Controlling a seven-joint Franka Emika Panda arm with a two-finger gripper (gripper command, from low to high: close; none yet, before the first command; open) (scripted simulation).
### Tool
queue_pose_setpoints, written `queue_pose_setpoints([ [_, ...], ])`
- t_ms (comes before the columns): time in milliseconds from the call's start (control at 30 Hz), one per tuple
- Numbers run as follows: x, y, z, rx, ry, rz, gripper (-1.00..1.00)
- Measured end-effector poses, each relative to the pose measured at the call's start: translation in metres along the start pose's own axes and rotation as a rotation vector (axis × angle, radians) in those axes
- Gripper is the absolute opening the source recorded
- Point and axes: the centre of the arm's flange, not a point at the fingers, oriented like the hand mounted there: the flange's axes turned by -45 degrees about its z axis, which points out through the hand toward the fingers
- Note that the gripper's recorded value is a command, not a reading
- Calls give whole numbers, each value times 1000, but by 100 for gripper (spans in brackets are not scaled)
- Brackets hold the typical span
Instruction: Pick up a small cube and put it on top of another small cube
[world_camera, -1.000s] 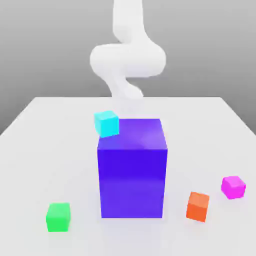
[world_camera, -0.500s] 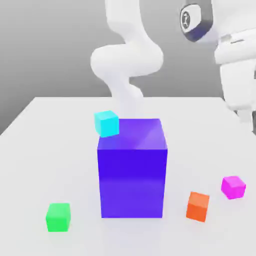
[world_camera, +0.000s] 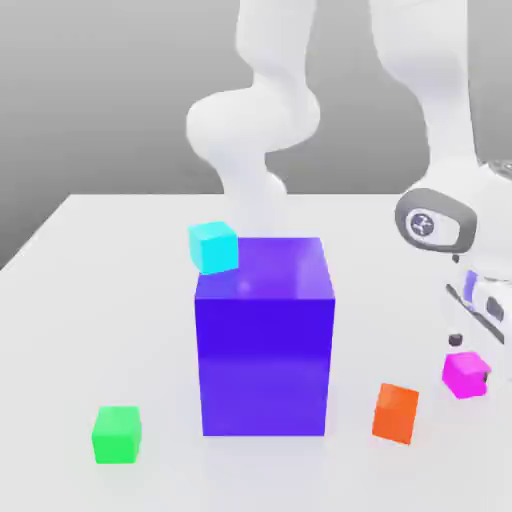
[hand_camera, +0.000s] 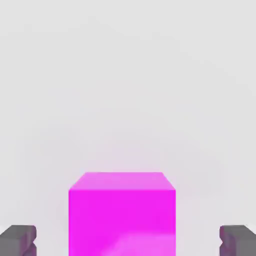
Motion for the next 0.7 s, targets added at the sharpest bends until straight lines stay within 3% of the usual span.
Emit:
queue_pose_setpoints([
  [200, 0, 0, 3, 1, -2, -1, -100],
  [433, -1, 12, -56, -8, -3, -2, -100],
  [700, -117, 117, -60, -34, -70, 36, -100],
])
